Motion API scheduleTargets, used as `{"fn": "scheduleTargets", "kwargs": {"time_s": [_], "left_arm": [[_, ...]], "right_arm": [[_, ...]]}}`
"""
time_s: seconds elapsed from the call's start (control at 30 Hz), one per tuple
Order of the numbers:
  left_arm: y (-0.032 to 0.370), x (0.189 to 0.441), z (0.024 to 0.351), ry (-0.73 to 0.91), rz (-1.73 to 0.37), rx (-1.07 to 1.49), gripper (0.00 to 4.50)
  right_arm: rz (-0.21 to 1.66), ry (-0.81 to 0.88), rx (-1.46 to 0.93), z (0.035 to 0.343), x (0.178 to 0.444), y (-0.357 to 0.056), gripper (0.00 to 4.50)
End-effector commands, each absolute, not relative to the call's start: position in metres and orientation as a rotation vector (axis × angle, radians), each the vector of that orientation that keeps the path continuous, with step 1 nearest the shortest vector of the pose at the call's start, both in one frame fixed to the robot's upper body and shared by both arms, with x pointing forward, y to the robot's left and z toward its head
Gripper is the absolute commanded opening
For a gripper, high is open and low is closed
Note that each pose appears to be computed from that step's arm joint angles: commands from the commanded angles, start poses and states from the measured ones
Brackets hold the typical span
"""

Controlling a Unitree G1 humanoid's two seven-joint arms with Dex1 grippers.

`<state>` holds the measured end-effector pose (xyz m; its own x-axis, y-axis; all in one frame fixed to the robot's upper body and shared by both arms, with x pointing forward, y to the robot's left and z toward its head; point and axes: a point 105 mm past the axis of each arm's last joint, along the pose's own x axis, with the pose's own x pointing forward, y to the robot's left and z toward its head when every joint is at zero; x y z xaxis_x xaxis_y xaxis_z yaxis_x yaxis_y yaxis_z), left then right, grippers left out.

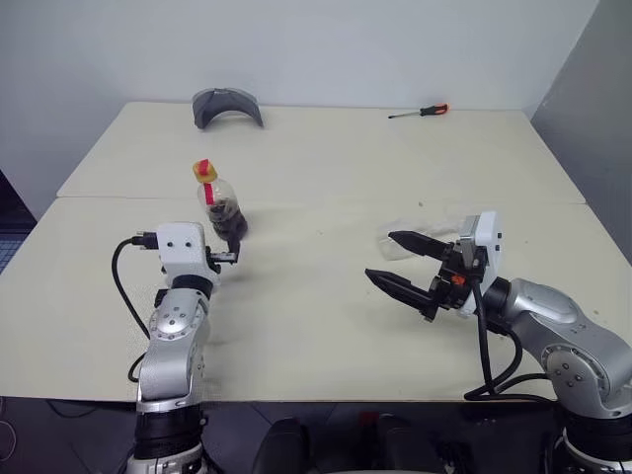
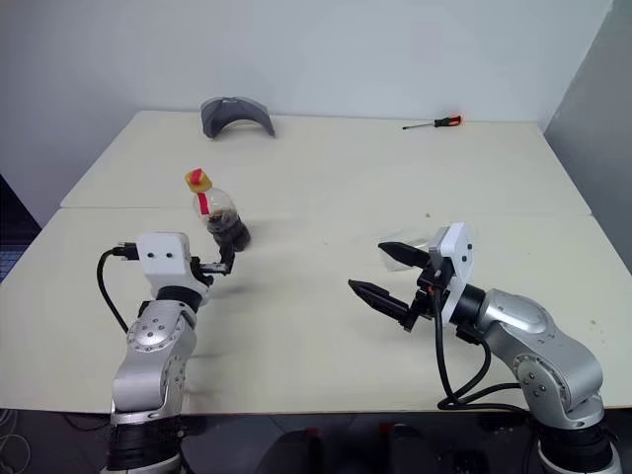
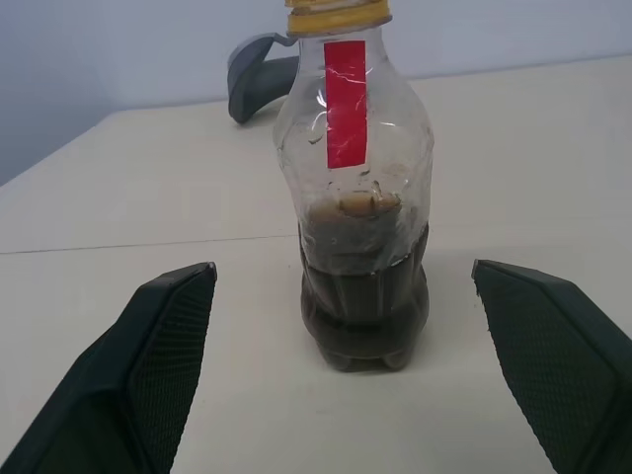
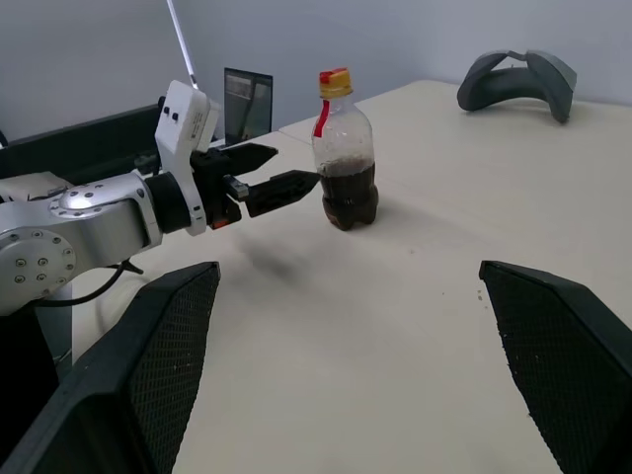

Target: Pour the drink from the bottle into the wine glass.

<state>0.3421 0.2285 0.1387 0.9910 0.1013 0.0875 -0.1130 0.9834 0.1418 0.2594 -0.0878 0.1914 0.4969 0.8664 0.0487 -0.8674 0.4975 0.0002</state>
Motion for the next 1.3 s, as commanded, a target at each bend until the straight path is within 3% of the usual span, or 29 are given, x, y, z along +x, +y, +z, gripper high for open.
{"fn": "scheduleTargets", "kwargs": {"time_s": [0.03, 0.83, 1.3], "left_arm": [[0.230, 0.349, 0.155, -0.143, 0.096, 0.156, 4.48], [0.229, 0.408, 0.159, -0.170, -0.003, 0.118, 4.48], [0.221, 0.430, 0.155, -0.180, -0.024, 0.116, 4.48]], "right_arm": [[1.055, -0.091, 0.016, 0.201, 0.255, -0.087, 4.50], [1.012, -0.075, 0.033, 0.191, 0.252, -0.090, 4.50], [1.006, -0.079, 0.028, 0.189, 0.251, -0.093, 4.50]]}}
